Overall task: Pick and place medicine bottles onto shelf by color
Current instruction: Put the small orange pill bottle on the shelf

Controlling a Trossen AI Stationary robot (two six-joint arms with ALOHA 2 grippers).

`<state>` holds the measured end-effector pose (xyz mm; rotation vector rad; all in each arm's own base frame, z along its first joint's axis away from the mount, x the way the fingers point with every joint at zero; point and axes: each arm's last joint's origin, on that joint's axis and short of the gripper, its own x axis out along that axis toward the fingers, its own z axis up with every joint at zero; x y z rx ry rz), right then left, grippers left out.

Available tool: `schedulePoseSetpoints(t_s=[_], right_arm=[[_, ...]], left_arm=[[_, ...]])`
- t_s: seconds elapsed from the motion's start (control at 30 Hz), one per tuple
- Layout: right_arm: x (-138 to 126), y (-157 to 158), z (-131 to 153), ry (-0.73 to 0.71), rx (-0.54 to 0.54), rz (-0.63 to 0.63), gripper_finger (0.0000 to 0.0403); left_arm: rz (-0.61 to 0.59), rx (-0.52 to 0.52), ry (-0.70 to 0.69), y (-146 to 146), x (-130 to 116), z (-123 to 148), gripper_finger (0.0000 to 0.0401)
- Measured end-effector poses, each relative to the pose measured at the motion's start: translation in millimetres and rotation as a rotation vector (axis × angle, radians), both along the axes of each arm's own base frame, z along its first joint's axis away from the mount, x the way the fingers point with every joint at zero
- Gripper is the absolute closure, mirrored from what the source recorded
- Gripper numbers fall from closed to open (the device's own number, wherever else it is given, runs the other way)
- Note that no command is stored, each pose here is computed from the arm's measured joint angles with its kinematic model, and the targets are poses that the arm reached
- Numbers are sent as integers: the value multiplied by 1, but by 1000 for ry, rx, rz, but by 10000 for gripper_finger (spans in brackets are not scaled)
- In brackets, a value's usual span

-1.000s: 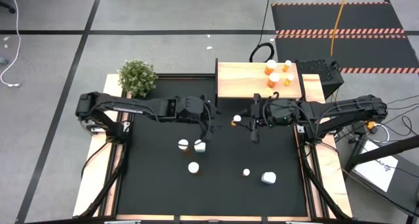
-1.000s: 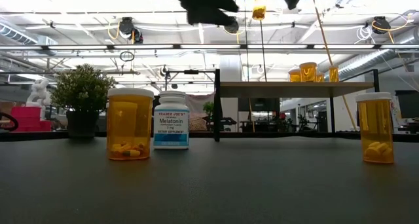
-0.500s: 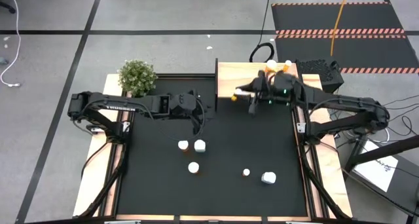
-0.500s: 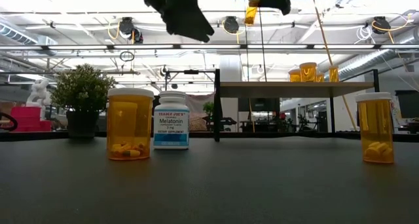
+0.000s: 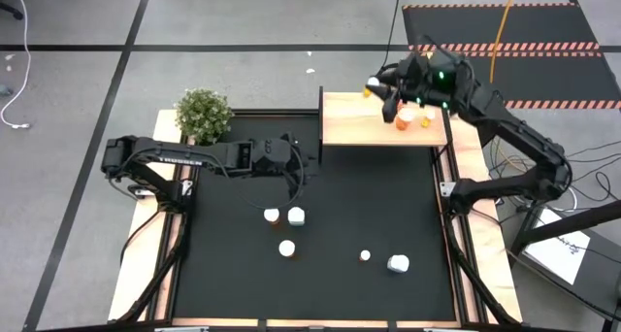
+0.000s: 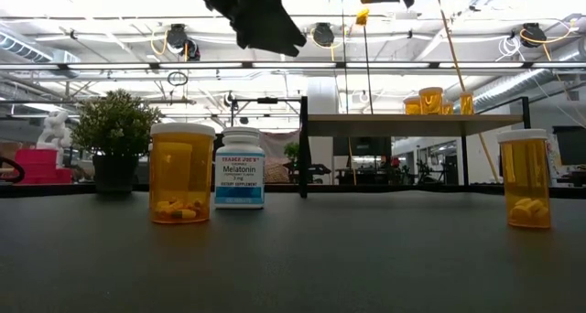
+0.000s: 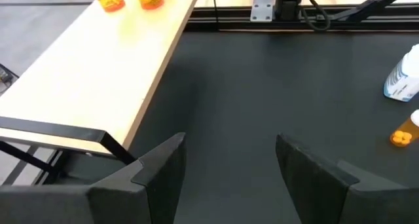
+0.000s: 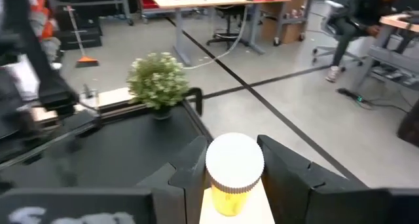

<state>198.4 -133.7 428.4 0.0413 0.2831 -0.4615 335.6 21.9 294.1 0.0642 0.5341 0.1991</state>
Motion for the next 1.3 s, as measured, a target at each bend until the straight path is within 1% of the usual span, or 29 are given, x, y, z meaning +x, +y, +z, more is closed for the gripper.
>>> schedulePoseSetpoints(t_s=[0.23,0.4,0.53,0.77,0.9,1.1,1.3], right_arm=[[5,-47,9,11,43,-36,280],[4,-80,-5,47,94,-103,280],[4,-96,-19,97,144,-137,280],[7,-104,-40,162,219,-150,280],[9,-107,-60,174,255,-158,280],[9,-107,-83,172,258,-161,280],[9,-107,-106,195,286,-170,280]], left_arm=[[0,1,-12,0,1,1,167],[-1,-13,-6,-1,0,0,167],[-8,-13,-6,-3,1,0,166],[-24,-13,-6,-8,1,0,166],[-34,-13,-5,-12,1,0,167],[-42,-13,-5,-14,1,0,167],[-42,-13,-6,-14,1,0,167]])
